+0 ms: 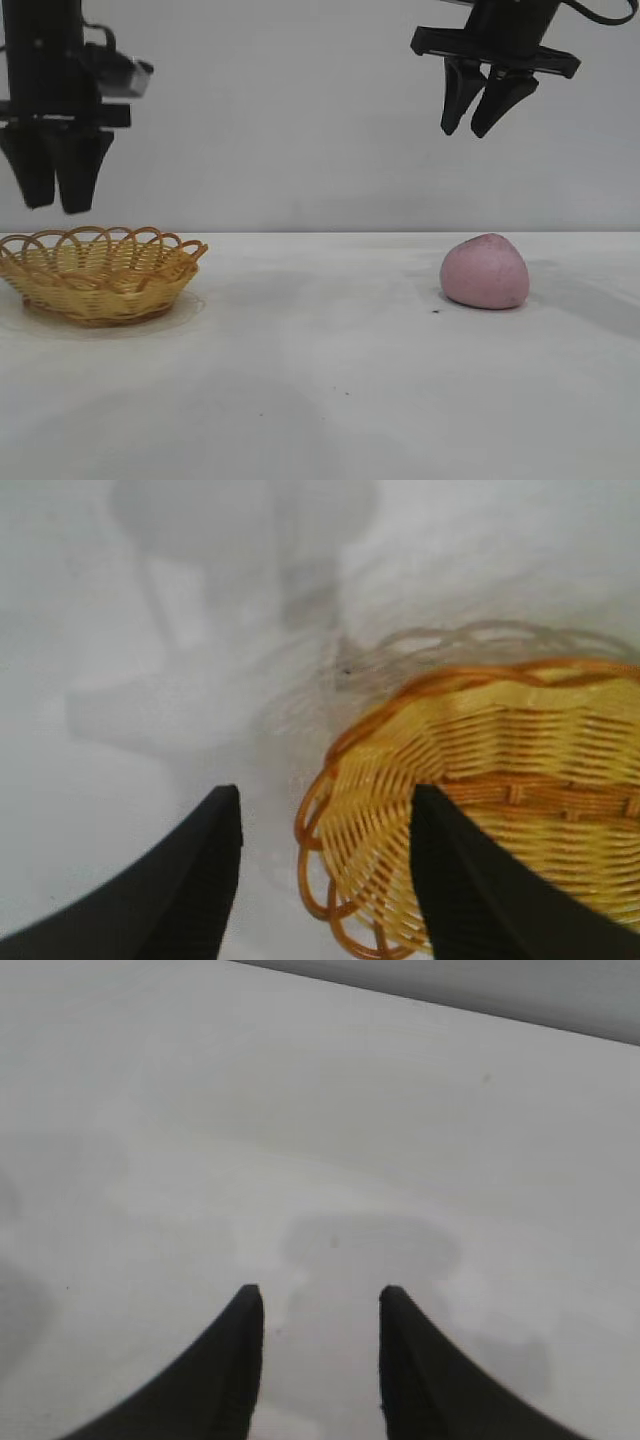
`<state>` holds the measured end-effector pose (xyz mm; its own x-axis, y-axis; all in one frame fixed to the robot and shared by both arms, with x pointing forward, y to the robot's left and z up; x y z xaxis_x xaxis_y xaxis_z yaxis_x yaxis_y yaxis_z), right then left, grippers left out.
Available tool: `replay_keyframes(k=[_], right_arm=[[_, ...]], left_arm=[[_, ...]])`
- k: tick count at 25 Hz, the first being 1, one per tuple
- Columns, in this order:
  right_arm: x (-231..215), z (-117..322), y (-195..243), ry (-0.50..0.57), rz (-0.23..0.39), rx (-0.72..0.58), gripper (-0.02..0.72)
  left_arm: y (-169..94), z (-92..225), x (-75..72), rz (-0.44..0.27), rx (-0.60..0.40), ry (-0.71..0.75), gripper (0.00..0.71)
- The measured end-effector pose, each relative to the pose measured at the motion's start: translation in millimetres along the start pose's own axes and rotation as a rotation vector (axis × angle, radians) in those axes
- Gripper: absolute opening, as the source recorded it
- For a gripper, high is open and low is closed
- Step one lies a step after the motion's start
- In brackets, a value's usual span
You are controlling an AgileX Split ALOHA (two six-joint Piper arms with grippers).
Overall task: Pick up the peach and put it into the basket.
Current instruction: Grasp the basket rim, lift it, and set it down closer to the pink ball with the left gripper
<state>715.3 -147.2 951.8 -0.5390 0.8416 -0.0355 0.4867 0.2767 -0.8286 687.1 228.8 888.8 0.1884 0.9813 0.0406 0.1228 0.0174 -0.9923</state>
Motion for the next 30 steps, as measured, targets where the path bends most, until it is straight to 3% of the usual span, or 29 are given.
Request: replay_keyframes(k=[9, 13, 17, 19, 20, 23, 26, 30], right_arm=[[0.1, 0.3, 0.0, -0.004, -0.001, 0.002, 0.276], [0.5, 1.5, 0.0, -0.009, -0.003, 0.009, 0.276], [1.0, 3.2, 0.0, -0.021, -0.007, 0.020, 0.276], [1.5, 4.2, -0.1, -0.021, -0.009, 0.026, 0.276], [1.5, 4.2, -0.1, -0.023, -0.009, 0.026, 0.276], [1.6, 4.5, -0.1, -0.023, -0.010, 0.028, 0.276], [1.7, 4.7, -0.1, -0.023, -0.011, 0.029, 0.276], [1.8, 4.9, -0.1, -0.023, -0.011, 0.030, 0.276]], left_arm=[[31.8, 4.9, -1.1, 0.000, 0.068, 0.007, 0.329], [36.7, 6.4, -2.9, 0.048, 0.079, -0.032, 0.082], [34.8, 8.9, -3.1, 0.130, 0.083, -0.123, 0.073], [32.8, 13.3, -12.7, 0.219, 0.081, -0.188, 0.073], [31.6, 15.7, -19.3, 0.260, 0.076, -0.211, 0.000], [25.7, 28.3, -42.8, 0.385, 0.047, -0.280, 0.000], [23.6, 38.7, -67.9, 0.442, -0.002, -0.314, 0.000], [26.7, 53.1, -104.2, 0.465, 0.006, -0.285, 0.000]])
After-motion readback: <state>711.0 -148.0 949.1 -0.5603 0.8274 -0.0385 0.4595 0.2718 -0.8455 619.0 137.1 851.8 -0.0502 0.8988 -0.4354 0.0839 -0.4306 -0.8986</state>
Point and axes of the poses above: a point on each arm's last joint axis where the gripper is mounted, y pointing out along that axis toward the gripper, x along the wrist's bending axis when the last joint is at zero, z = x × y, the point moved 7 cm from there along y, pointing out along that axis toward the gripper, and after that the axes turned 15 degrees about -y, right-handed, at the moved point
